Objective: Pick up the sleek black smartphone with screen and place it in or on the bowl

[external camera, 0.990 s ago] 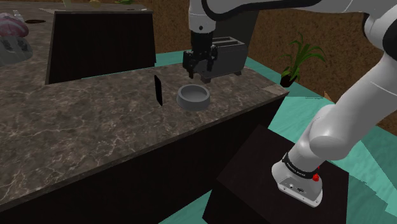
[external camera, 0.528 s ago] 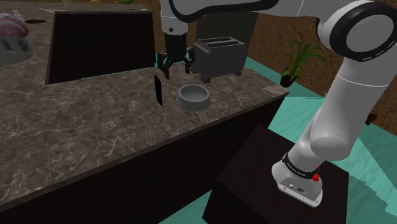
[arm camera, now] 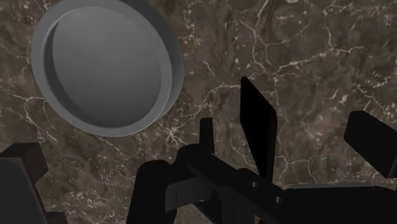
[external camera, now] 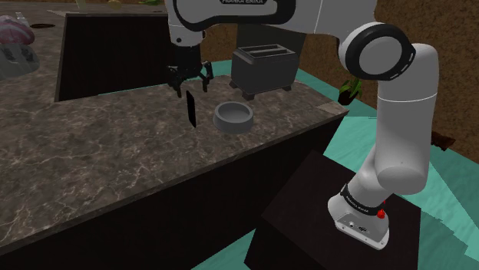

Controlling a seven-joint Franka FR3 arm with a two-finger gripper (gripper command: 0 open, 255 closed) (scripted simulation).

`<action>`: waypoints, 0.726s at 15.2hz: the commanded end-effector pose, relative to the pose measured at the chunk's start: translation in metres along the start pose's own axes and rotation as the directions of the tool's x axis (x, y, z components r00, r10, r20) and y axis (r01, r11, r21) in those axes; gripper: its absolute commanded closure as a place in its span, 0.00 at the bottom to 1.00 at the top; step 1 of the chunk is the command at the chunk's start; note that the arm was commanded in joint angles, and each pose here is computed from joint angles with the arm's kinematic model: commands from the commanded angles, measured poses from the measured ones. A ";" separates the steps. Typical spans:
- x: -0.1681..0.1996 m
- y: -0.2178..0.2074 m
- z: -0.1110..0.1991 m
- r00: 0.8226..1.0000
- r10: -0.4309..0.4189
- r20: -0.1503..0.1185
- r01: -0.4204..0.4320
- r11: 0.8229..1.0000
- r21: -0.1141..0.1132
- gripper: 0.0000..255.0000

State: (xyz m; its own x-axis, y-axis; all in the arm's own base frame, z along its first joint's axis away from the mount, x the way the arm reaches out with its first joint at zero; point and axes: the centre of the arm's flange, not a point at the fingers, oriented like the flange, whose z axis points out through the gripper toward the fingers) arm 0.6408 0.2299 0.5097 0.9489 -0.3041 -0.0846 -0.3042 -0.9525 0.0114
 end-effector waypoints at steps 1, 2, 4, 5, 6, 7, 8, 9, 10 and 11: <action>0.001 -0.001 0.009 1.000 0.002 0.000 -0.002 1.000 0.001 0.00; 0.001 -0.001 0.014 1.000 0.002 0.000 -0.002 1.000 0.001 0.00; 0.001 -0.001 0.025 1.000 0.002 0.000 -0.002 1.000 0.001 0.00; 0.001 -0.001 0.033 1.000 0.002 0.000 -0.002 1.000 0.001 0.00; 0.001 -0.001 0.033 1.000 0.002 0.000 -0.002 1.000 0.001 0.00; 0.001 -0.001 0.033 1.000 0.002 0.000 -0.002 1.000 0.001 0.00; 0.001 -0.001 0.033 1.000 0.002 0.000 -0.002 1.000 0.001 0.00; 0.001 -0.001 0.033 1.000 0.002 0.000 -0.002 1.000 0.001 0.00; 0.001 -0.001 0.033 1.000 0.002 0.000 -0.002 1.000 0.001 0.00; 0.001 -0.001 0.033 1.000 0.002 0.000 -0.002 1.000 0.001 0.00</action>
State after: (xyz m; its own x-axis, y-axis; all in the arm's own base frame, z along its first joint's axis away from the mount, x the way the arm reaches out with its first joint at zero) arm 0.6396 0.2309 0.4767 0.9483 -0.3059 -0.0847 -0.3061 -0.9519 0.0105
